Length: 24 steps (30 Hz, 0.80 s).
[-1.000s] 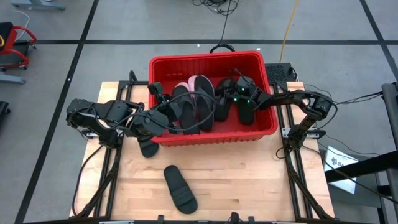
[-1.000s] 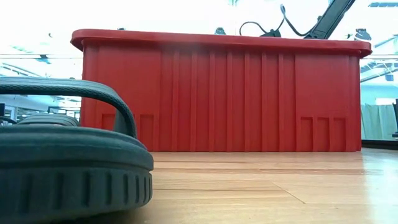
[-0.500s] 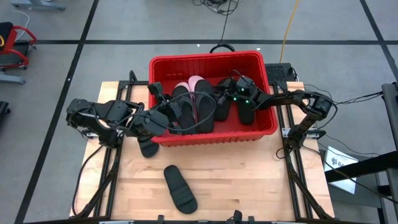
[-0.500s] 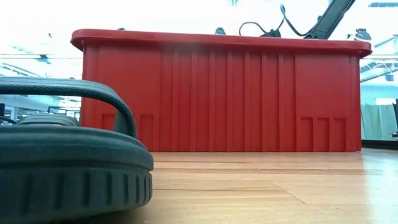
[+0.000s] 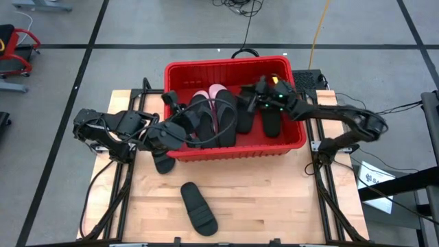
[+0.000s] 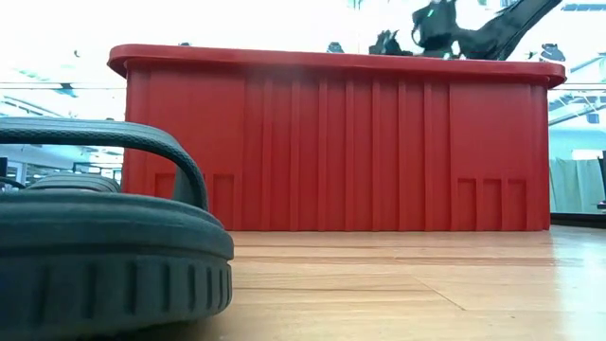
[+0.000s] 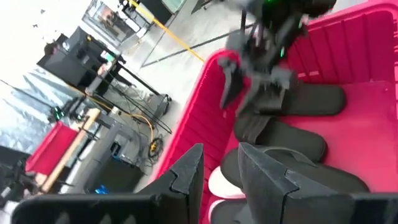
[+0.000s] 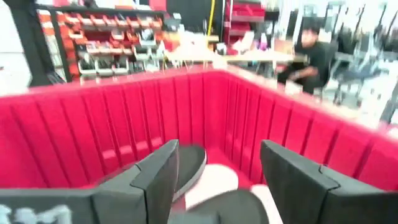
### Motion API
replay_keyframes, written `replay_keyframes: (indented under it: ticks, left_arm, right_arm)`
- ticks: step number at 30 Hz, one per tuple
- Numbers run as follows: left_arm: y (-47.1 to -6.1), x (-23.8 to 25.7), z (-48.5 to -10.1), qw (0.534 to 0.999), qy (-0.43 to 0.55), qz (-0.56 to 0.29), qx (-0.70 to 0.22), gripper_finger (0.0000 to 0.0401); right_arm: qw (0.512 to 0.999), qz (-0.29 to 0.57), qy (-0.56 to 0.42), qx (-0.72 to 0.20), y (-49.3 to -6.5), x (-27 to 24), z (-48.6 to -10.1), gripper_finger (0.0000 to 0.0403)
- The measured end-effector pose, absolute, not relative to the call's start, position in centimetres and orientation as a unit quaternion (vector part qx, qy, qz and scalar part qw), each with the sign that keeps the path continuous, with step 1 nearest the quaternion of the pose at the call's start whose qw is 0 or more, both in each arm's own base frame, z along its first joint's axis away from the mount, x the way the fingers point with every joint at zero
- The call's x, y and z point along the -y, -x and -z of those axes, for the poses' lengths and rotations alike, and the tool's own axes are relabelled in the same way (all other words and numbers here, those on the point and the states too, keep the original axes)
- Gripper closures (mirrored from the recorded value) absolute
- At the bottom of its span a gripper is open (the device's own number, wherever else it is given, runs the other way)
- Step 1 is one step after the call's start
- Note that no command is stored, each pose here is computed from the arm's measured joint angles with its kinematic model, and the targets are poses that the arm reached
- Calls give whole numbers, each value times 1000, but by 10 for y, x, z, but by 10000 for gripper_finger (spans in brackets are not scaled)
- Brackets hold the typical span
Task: Pick and place slides into bin
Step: Put the black slide into the red bin
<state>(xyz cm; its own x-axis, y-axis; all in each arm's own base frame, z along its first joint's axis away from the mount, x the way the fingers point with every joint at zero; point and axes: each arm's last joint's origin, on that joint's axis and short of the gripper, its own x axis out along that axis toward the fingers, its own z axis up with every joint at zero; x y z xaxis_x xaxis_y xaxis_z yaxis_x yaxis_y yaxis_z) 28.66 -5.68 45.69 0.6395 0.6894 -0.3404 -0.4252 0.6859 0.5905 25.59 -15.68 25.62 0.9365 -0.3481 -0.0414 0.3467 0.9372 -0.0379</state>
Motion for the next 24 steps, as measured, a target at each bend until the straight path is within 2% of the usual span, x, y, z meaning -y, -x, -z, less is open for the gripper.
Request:
replay_keyframes:
  ticks: [7,12,16,24]
  left_arm:
    - [-273,60,-445,882,-154,-315,-315,293]
    - [-262,71,-432,889,-20,-235,-392,293]
    - [-258,82,-419,864,111,-176,-459,293]
    - [-264,127,-363,816,199,-87,-535,293]
  right_arm:
    - [986,126,93,-47,-229,111,-295,193]
    - [986,68,132,-71,-209,75,-309,194]
    - [988,28,134,-73,-198,53,-315,195]
    - [987,-38,137,-71,-184,23,-320,197]
